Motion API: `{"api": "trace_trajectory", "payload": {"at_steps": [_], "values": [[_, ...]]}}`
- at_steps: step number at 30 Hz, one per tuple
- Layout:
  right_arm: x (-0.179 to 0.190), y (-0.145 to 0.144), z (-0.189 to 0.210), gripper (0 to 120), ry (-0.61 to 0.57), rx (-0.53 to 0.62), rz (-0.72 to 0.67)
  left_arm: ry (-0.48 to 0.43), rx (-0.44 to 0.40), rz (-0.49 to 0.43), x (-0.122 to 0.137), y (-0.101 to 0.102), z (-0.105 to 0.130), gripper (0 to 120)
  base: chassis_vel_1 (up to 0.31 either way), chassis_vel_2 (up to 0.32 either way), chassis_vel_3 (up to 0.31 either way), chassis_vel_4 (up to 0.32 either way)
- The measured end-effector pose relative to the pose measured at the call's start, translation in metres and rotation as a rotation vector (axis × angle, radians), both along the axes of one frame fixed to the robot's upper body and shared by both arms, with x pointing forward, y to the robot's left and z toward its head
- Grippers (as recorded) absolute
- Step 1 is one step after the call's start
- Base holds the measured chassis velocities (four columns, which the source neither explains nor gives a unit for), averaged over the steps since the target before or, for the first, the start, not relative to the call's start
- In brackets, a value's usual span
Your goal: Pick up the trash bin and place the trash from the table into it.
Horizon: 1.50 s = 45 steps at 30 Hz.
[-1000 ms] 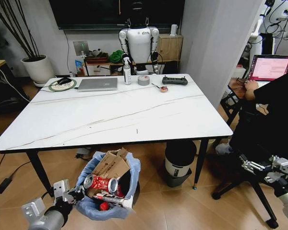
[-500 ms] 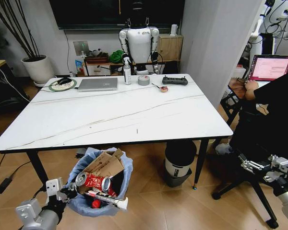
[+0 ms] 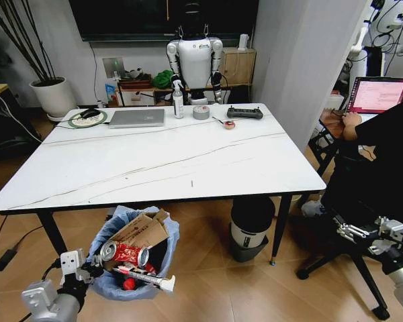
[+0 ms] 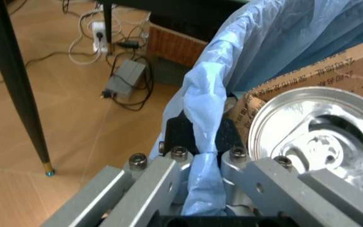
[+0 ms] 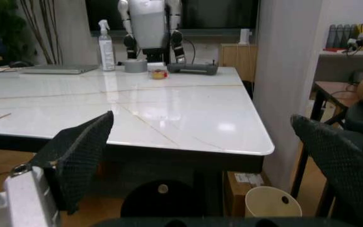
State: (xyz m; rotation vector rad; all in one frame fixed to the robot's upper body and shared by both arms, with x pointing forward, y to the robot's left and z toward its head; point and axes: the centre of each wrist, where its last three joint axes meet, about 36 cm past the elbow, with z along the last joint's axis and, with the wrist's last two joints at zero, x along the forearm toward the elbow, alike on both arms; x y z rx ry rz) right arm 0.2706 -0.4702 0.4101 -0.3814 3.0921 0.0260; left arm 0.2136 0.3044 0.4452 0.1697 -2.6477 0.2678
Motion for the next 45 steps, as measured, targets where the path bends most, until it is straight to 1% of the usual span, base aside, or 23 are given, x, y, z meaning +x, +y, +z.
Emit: {"api": "trace_trajectory", "payload": {"at_steps": [2, 9, 12, 17, 30, 45], "values": [[0.0, 0.0, 0.0, 100, 0.0, 0.0, 0.0, 0.01, -0.015, 0.006, -0.001, 0.0, -0.003, 0, 0.0, 0.0, 0.0, 0.0], [0.0, 0.0, 0.0, 100, 0.0, 0.001, 0.0, 0.06, -0.132, 0.047, -0.005, -0.008, -0.02, 0, 0.0, 0.0, 0.0, 0.0], [0.0, 0.0, 0.0, 100, 0.0, 0.001, 0.0, 0.068, -0.151, 0.059, -0.005, -0.008, -0.023, 0, 0.0, 0.0, 0.0, 0.0], [0.0, 0.0, 0.0, 100, 0.0, 0.001, 0.0, 0.073, -0.158, 0.073, -0.003, -0.005, -0.029, 0, 0.0, 0.0, 0.0, 0.0], [0.0, 0.0, 0.0, 100, 0.0, 0.001, 0.0, 0.046, -0.157, 0.061, 0.002, -0.005, -0.024, 0, 0.0, 0.0, 0.0, 0.0], [0.0, 0.0, 0.0, 100, 0.0, 0.001, 0.0, 0.04, -0.157, 0.059, 0.002, -0.005, -0.022, 0, 0.0, 0.0, 0.0, 0.0]]}}
